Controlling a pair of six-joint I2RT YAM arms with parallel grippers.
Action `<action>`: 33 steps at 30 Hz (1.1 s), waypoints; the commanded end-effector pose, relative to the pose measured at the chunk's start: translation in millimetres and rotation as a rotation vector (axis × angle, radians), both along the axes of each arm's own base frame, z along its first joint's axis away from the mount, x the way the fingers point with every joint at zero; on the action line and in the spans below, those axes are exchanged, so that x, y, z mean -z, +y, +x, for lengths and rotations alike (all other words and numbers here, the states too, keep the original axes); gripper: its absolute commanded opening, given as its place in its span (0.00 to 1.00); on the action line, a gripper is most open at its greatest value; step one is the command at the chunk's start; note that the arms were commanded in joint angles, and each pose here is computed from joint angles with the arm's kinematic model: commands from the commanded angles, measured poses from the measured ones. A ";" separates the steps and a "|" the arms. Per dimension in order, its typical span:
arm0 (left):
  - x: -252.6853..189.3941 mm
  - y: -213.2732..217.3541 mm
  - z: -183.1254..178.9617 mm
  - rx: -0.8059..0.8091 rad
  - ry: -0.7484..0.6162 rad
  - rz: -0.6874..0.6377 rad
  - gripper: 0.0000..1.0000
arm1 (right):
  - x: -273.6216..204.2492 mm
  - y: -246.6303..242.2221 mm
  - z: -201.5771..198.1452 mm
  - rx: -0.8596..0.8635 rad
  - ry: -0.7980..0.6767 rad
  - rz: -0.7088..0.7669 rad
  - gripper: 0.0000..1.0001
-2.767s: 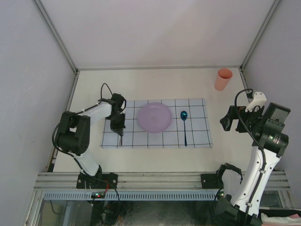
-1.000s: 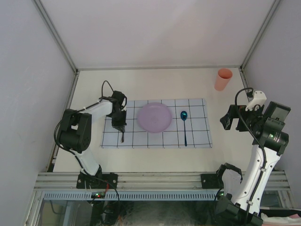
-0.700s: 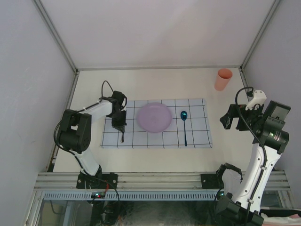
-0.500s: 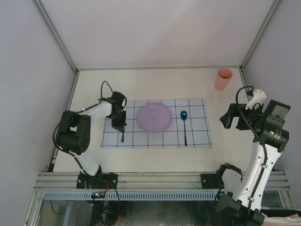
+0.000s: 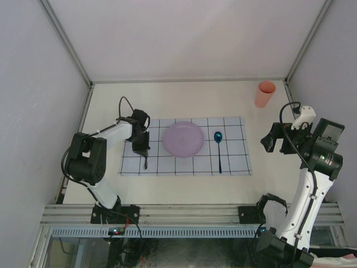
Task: Set the dinner table for one person
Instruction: Adjust the knife on the napkin.
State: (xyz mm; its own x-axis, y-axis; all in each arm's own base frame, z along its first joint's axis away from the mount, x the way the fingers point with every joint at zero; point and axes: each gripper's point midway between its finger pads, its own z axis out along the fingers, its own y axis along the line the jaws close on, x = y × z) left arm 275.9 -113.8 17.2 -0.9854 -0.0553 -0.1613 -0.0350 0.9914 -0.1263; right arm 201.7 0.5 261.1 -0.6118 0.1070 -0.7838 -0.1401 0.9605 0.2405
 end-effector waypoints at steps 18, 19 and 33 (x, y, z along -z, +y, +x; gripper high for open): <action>-11.7 -0.5 -9.8 -0.024 -0.045 -0.023 0.00 | -16.1 5.7 2.9 -0.037 -0.079 -0.023 1.00; -11.6 -0.8 -10.1 -0.022 -0.045 -0.023 0.00 | -15.1 6.1 2.5 -0.038 -0.076 -0.021 1.00; -10.8 -2.1 -11.1 -0.021 -0.051 -0.026 0.00 | -12.6 9.0 -3.0 -0.038 -0.071 -0.018 1.00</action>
